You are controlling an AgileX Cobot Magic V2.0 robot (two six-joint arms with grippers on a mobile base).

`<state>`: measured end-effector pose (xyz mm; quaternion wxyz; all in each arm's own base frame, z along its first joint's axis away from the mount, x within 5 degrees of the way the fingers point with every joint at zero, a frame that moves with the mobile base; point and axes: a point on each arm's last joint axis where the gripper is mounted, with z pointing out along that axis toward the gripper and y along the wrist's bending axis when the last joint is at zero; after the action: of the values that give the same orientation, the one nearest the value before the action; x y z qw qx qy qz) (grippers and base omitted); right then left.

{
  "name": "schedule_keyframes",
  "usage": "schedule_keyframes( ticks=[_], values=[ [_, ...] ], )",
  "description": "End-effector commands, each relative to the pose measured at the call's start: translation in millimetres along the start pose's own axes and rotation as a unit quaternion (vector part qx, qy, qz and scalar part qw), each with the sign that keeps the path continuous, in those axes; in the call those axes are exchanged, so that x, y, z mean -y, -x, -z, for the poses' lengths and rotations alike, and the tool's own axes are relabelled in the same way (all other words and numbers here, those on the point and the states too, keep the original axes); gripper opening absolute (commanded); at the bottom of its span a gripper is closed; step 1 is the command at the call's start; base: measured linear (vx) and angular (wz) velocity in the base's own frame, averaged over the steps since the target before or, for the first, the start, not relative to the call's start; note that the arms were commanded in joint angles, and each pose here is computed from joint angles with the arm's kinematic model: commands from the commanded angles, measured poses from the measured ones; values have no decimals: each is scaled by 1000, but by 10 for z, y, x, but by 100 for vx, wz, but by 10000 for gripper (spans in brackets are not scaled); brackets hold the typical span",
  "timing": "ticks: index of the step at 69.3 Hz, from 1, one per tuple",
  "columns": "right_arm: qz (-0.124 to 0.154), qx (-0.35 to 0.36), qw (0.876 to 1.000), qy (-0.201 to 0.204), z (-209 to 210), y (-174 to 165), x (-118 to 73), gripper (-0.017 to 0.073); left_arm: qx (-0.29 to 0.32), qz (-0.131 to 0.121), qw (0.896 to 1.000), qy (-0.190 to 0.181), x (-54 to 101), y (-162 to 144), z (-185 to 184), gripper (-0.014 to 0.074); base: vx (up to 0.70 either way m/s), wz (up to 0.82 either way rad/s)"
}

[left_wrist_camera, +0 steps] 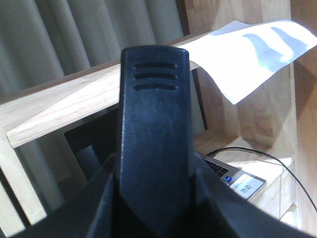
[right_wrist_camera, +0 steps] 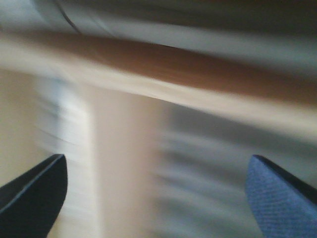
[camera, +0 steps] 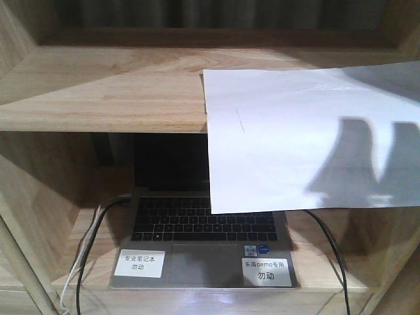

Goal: Grab stapler and paper to desk for stapling

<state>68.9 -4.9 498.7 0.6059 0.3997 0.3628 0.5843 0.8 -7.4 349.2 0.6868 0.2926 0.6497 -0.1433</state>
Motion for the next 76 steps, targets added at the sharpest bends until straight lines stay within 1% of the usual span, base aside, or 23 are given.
schedule_keyframes(
  ticks=[1, 5, 9, 12, 17, 24, 30, 35, 41, 49, 52, 62, 76],
  values=[
    [-3, -18, 996, 84, -33, -33, -118, 682, 69, 4, 997, 16, -47, 186, 22, -6, 0, 0],
    [1, -30, 994, 103, -45, -52, -42, 679, 69, 4, 997, 16, -47, 186, 22, -6, 0, 0],
    [-4, -40, 992, 116, -44, -67, 56, 676, 69, 4, 997, 16, -47, 186, 22, -6, 0, 0],
    [-7, -46, 992, 121, -44, -76, 162, 672, 69, 4, 997, 16, -47, 186, 22, -6, 0, 0],
    [-11, -53, 992, 117, -27, -82, 336, 668, 69, 4, 997, 16, -47, 186, 22, -6, 0, 0],
    [-10, -56, 994, 97, 58, -82, 576, 663, 69, 4, 997, 16, -47, 186, 22, -6, 0, 0],
    [2, -62, 995, 78, 163, -92, 770, 659, 69, 4, 997, 16, -47, 186, 22, -6, 0, 0],
    [-5, -81, 995, 65, 259, -122, 904, 654, 69, 4, 997, 16, -47, 186, 22, -6, 0, 0],
    [-14, -110, 992, 56, 368, -170, 1016, 651, 69, 4, 997, 16, -47, 186, 22, -6, 0, 0],
    [-25, -155, 987, 46, 512, -232, 1153, 647, 69, 4, 997, 16, -47, 186, 22, -6, 0, 0],
    [-24, -170, 984, 41, 570, -248, 1203, 645, 69, 4, 997, 16, -47, 186, 22, -6, 0, 0],
    [-39, -218, 975, 1, 709, -306, 1425, 636, 69, 4, 997, 16, -47, 186, 22, -6, 0, 0],
    [-70, -277, 957, -46, 839, -404, 1735, 622, 69, 4, 997, 16, -47, 186, 22, -6, 0, 0]
  ],
)
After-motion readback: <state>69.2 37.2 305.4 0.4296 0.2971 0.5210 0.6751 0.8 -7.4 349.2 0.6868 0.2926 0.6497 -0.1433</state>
